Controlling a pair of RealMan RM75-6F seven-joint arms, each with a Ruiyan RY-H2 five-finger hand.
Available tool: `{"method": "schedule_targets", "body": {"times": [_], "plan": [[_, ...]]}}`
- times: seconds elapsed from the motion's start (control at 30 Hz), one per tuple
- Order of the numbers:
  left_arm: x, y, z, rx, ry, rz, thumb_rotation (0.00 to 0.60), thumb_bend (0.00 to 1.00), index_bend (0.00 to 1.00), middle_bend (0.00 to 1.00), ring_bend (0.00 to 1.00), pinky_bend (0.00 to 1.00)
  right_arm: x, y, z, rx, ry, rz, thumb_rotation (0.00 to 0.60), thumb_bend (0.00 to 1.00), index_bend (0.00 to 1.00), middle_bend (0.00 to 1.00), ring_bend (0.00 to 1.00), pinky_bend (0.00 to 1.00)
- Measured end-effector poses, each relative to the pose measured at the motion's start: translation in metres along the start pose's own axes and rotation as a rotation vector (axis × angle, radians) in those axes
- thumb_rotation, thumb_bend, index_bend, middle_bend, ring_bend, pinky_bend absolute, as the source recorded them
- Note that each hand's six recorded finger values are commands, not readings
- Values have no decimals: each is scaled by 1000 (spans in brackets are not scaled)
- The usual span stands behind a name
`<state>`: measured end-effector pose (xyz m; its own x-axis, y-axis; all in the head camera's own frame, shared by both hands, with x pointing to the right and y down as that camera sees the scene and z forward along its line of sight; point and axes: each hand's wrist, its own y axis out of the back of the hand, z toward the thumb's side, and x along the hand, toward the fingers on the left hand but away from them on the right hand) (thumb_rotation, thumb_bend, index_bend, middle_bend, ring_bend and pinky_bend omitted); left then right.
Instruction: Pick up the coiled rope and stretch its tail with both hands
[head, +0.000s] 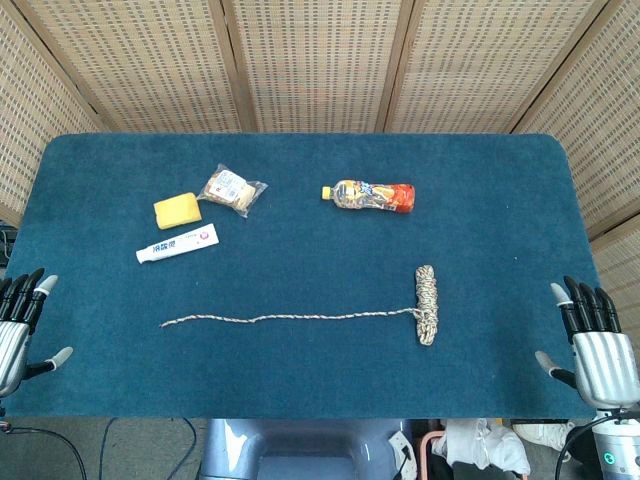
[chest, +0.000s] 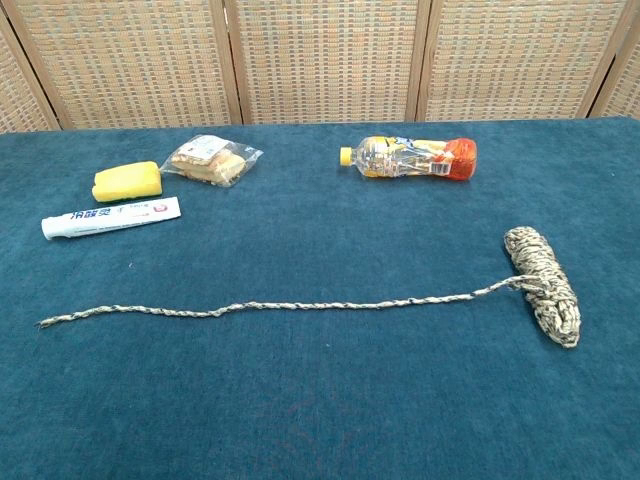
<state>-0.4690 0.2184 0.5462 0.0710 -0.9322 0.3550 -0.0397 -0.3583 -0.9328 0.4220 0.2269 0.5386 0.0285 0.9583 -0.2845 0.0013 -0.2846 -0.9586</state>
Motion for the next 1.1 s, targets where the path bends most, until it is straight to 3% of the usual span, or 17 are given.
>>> {"method": "schedule_targets", "body": {"times": [0.3, 0.47, 0.6, 0.8, 0.93, 1.1], "plan": [[1, 1, -1, -5, 7, 8, 600, 0, 0, 0, 0, 0, -5, -3, 6, 4, 42, 2, 600, 0, 0, 0, 0, 0], [4, 0, -2, -3, 11, 10, 600, 0, 0, 0, 0, 0, -27, -8, 15, 73, 144, 16, 600, 0, 8, 0, 0, 0], [7, -1, -3, 0, 19, 11, 600, 0, 0, 0, 0, 0, -63, -13, 33, 172, 323, 35, 600, 0, 79, 39, 0, 4], [12, -5, -7, 13, 45, 4, 600, 0, 0, 0, 0, 0, -118, -23, 72, 340, 658, 45, 600, 0, 145, 82, 0, 16], [17, -8, -12, 17, 71, -4, 600, 0, 0, 0, 0, 0, -144, -43, 96, 458, 854, 79, 600, 0, 180, 110, 1, 40], [24, -13, -17, 25, 94, -19, 600, 0, 0, 0, 0, 0, -156, -77, 123, 529, 1018, 152, 600, 33, 197, 142, 29, 57]]}}
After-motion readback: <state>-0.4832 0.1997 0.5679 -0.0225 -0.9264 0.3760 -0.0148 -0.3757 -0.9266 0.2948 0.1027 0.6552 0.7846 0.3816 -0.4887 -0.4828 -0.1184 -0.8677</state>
